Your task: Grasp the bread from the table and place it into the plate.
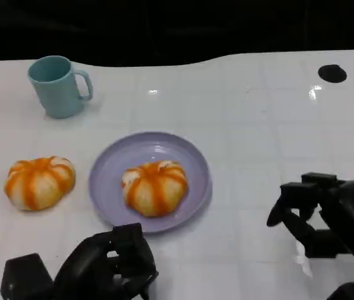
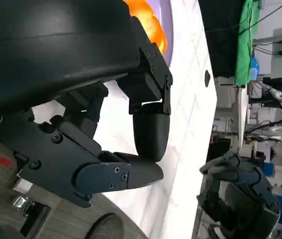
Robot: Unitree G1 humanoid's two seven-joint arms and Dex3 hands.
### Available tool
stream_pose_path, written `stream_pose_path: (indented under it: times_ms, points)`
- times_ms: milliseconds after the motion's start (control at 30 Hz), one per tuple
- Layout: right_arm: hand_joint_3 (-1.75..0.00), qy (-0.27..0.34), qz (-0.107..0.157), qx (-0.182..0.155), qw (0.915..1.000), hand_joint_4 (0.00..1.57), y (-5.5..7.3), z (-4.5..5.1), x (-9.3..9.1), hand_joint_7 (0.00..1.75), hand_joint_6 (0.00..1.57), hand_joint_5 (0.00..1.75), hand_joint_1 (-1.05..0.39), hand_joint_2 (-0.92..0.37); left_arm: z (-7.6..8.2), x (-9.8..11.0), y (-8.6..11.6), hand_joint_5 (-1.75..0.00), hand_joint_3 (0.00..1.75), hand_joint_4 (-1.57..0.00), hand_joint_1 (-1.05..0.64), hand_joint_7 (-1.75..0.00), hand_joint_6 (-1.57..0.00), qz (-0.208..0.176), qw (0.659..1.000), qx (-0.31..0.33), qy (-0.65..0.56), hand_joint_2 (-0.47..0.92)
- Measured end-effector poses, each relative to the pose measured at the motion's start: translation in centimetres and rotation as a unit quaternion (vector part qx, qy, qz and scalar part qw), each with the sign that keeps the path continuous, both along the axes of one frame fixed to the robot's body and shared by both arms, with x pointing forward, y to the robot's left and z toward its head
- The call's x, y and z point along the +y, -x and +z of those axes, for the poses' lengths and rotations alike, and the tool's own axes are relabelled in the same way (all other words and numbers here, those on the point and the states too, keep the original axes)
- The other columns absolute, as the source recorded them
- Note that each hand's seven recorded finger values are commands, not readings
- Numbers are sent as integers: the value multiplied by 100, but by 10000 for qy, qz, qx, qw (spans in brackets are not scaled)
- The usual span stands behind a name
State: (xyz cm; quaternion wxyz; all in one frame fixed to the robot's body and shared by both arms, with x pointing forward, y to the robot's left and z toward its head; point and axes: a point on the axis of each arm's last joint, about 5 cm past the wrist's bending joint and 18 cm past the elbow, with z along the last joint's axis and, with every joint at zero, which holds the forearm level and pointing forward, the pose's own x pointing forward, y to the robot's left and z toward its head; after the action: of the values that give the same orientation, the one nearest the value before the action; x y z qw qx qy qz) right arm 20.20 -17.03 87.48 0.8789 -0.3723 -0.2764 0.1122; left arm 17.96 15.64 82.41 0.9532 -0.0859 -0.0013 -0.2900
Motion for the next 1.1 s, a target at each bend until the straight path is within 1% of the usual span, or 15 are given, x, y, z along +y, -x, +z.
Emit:
stream_pose_path:
  times_ms: [33, 100, 133, 233, 300, 400, 500, 667, 867, 1000, 1100]
  points:
    - [-113, 58, -55, 35, 10000, 86, 23, -12, -2, 118, 88, 170, -21, -41, 1, -1, -1, -175, 73, -80, -51, -138, -78, 0, 10000, -1, 3, 61]
    - [-115, 96, -168, 112, 9998, 85, 71, -38, -2, 124, 86, 173, -21, -41, 2, -1, -1, -175, 73, -80, -50, -138, -78, 0, 10000, 7, 9, 61]
    - [-117, 77, -219, 155, 9996, 85, 91, -57, 0, 133, 81, 174, -22, -42, 2, -1, -1, -175, 73, -80, -50, -138, -78, 0, 10000, 7, 9, 61]
    - [-119, 34, -354, 302, 9989, 84, 148, -115, 8, 149, 75, 175, -23, -42, 2, 0, -1, -175, 73, -80, -50, -137, -78, 3, 10000, 6, 10, 61]
    - [-119, -3, -403, 339, 9986, 85, 161, -135, 27, 157, 72, 175, -23, -43, 2, 1, -1, -175, 73, -80, -49, -137, -78, 8, 10000, 8, 22, 61]
    - [-119, -46, -465, 322, 9984, 86, 168, -154, 38, 164, 68, 175, -24, -44, 3, 2, -1, -175, 73, -80, -49, -137, -77, 5, 10000, 23, 25, 61]
    - [-118, -53, -561, 305, 9979, 86, 178, -197, 36, 166, 66, 175, -24, -45, 5, 11, -1, -175, 73, -80, -48, -137, -77, 7, 10000, 17, 8, 61]
    - [-117, -33, -596, 338, 9976, 86, 178, -249, 29, 166, 67, 175, -26, -47, 6, 15, -2, -175, 73, -79, -50, -137, -77, 14, 10000, 15, 12, 61]
    - [-116, -8, -633, 324, 9975, 87, 162, -281, 24, 165, 67, 175, -27, -46, -1, 19, -1, -175, 72, -79, -52, -137, -77, 19, 10000, 18, 0, 62]
    - [-116, -18, -582, 303, 9978, 88, 156, -289, 37, 165, 68, 175, -27, -46, -14, 22, -10, -175, 72, -80, -53, -137, -78, 21, 10000, 33, -12, 61]
    - [-115, -39, -583, 282, 9979, 88, 153, -293, 39, 161, 70, 175, -27, -45, -7, 20, -24, -175, 72, -80, -54, -138, -78, 18, 10000, -4, -16, 62]
